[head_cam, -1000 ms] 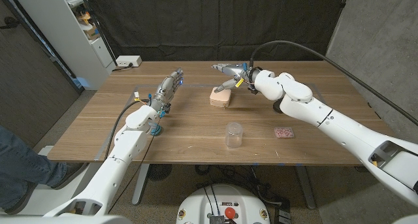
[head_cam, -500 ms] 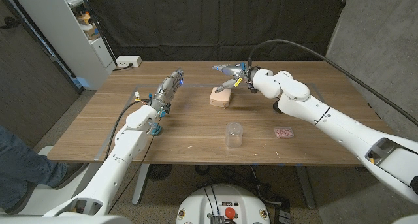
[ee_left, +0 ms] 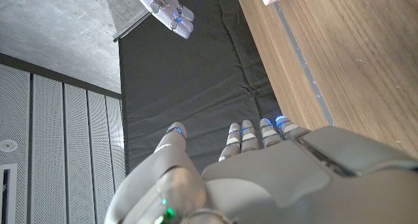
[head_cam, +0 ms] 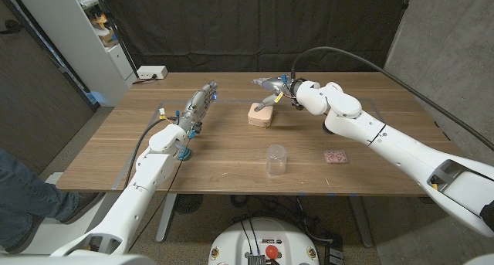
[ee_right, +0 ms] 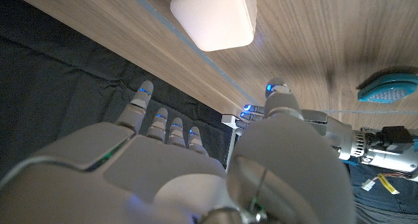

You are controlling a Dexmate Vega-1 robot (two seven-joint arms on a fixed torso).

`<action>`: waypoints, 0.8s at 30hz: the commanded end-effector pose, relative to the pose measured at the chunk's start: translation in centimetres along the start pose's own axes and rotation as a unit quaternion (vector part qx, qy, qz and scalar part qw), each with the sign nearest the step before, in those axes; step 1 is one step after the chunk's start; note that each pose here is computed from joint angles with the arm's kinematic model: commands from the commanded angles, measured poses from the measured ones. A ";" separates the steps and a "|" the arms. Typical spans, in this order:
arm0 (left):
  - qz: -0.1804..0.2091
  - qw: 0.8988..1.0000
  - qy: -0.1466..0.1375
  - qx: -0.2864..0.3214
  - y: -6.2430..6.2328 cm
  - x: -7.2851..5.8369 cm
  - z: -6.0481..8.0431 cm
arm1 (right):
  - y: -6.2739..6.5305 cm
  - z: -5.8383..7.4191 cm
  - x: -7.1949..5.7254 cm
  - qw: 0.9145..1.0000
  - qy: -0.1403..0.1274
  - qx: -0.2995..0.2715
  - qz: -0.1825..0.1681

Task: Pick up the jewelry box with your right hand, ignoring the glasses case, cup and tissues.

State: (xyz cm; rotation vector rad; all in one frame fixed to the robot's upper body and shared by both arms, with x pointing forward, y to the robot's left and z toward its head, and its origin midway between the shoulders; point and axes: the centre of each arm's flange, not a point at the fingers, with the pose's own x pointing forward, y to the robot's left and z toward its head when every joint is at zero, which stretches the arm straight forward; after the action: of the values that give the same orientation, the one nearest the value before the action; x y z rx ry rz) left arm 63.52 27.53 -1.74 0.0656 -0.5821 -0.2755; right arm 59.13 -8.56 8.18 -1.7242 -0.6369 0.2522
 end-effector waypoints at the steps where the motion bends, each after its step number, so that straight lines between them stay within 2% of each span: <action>1: -0.004 1.000 0.001 0.001 -0.3 0.2 0.0 | 0.4 0.0 0.5 1.000 0.017 -0.010 0.022; 24: -0.010 1.000 0.003 0.002 -0.6 0.6 0.1 | 1.0 0.0 1.7 0.997 0.038 -0.022 0.059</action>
State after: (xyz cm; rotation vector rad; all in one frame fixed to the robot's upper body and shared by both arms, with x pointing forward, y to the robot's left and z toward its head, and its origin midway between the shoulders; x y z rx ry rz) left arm 63.60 27.02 -1.54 0.0736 -0.5795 -0.2879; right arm 60.34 -8.05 7.64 -1.7898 -0.5217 0.2544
